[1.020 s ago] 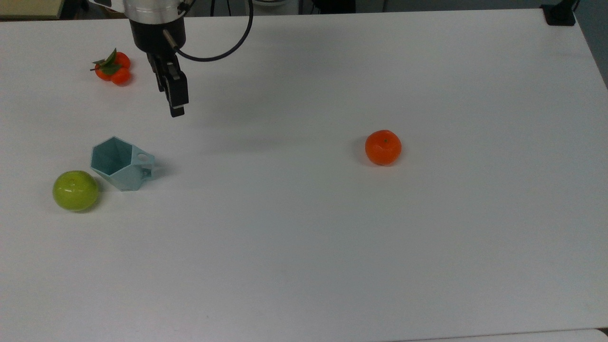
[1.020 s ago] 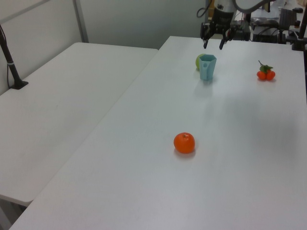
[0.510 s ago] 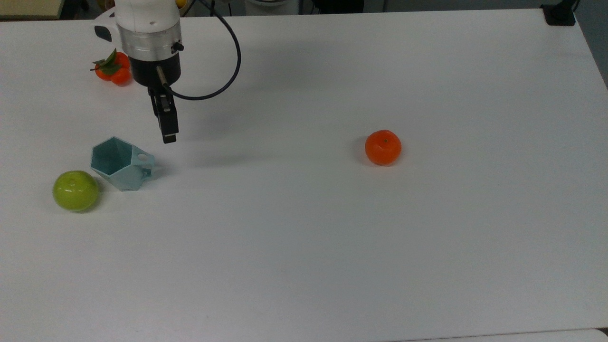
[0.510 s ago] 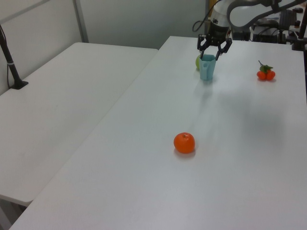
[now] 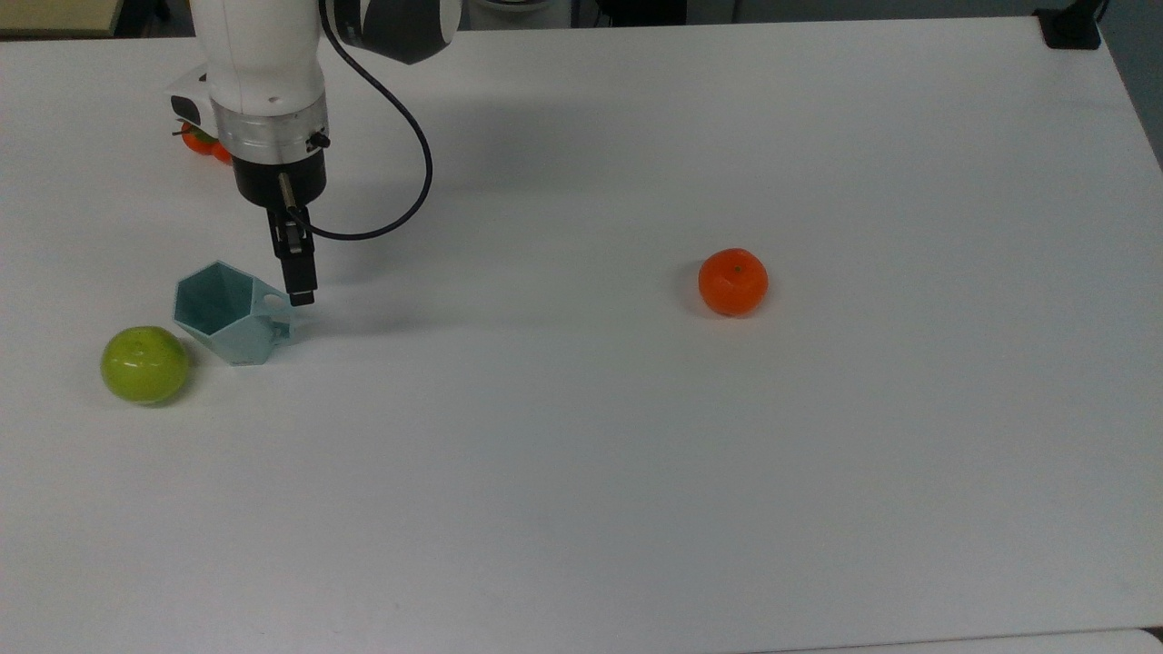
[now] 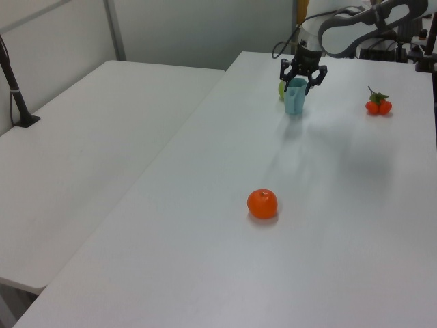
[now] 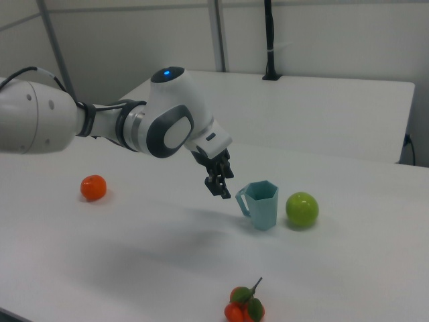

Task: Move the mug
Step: 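Move the gripper down toward the light-blue hexagonal mug's rim, then lower the gripper onto the mug rim and close on it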

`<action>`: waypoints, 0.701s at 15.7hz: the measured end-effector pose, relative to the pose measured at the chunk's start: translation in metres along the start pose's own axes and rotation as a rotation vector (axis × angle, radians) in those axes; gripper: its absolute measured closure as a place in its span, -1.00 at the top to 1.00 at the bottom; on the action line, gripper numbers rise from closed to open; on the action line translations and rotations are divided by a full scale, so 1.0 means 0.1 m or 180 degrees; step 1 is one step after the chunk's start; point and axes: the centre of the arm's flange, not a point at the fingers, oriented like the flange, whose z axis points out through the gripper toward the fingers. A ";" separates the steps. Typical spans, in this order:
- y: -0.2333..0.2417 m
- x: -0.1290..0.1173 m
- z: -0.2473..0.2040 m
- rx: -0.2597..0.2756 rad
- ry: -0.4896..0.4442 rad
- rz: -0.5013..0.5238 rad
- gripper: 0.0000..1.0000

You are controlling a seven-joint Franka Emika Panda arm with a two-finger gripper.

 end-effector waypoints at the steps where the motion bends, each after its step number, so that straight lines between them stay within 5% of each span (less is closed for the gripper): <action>1: 0.01 0.01 0.03 -0.0015 0.0012 -0.0012 0.40; 11: 0.03 -0.02 0.39 -0.0058 0.0068 -0.0089 0.41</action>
